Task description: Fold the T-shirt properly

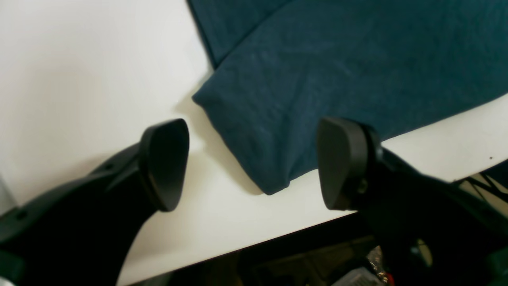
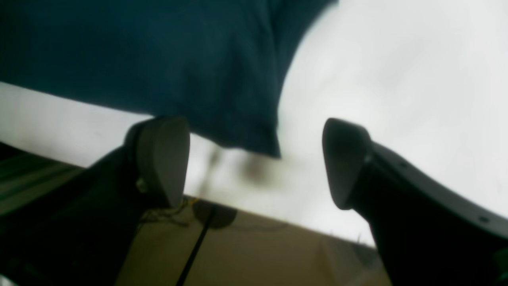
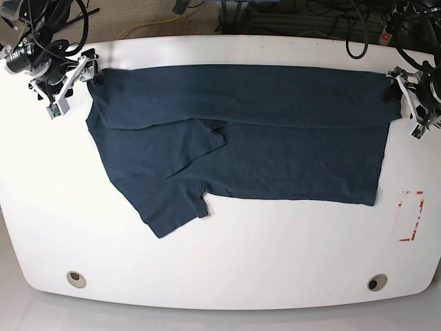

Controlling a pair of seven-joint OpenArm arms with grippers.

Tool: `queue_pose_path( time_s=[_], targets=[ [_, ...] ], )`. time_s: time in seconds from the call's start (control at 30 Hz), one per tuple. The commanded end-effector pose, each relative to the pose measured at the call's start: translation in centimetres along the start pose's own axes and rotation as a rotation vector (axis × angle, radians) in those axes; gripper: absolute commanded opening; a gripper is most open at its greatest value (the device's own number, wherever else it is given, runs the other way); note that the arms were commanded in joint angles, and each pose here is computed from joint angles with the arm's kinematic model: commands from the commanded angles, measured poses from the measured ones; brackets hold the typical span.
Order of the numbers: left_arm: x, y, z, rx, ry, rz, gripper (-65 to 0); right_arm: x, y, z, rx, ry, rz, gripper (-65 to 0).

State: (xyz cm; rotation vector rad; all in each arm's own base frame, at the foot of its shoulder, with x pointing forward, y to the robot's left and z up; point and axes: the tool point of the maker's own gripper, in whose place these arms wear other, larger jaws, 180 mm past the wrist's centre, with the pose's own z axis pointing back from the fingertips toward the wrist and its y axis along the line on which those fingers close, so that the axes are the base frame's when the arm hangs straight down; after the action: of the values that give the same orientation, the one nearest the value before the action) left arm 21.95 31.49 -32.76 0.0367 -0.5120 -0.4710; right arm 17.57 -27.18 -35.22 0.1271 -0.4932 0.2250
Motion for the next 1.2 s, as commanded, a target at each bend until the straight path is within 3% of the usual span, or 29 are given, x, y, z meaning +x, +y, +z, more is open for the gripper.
queue_pose_path(
  time_s=[0.0,0.23,0.43,0.57,0.77,0.83,1.03,1.17],
  targets=[
    [1.9,0.6,1.1,0.03,-0.055,-0.036,-18.5,1.0,-0.1,0.7,-0.001,-0.04,0.021,-14.7],
    [3.1,-1.2,-0.6,0.007,-0.117,0.041,-18.6,2.4,1.0,0.1,0.033,-0.096,0.002,-14.9],
    [1.9,-2.7,-2.4,0.027,-0.027,-0.024,-18.8,1.3,-0.4,-0.7,-0.073,-0.025,-0.016,-14.9],
    [0.3,-3.5,-3.1,0.043,0.0,-0.035,-23.6,0.4,-1.4,-1.1,-0.138,0.035,-0.02,-14.9],
    [-1.4,-4.8,-4.5,0.024,0.07,-0.06,-25.8,-1.3,-0.9,-3.5,-0.036,0.06,-0.117,-15.1],
    [-2.2,-4.9,-4.9,0.012,0.092,-0.043,-25.8,-1.3,-0.9,-4.1,-0.016,0.049,-0.138,-18.9],
    [-4.0,-5.1,-5.2,-0.005,0.138,-0.031,-25.8,-1.9,-0.9,-4.9,0.005,0.055,-0.17,-44.5],
    [-5.6,-5.5,-4.8,-0.015,0.179,-0.045,-25.8,-3.1,-0.8,-4.8,0.003,0.084,-0.169,-47.4]
  ],
)
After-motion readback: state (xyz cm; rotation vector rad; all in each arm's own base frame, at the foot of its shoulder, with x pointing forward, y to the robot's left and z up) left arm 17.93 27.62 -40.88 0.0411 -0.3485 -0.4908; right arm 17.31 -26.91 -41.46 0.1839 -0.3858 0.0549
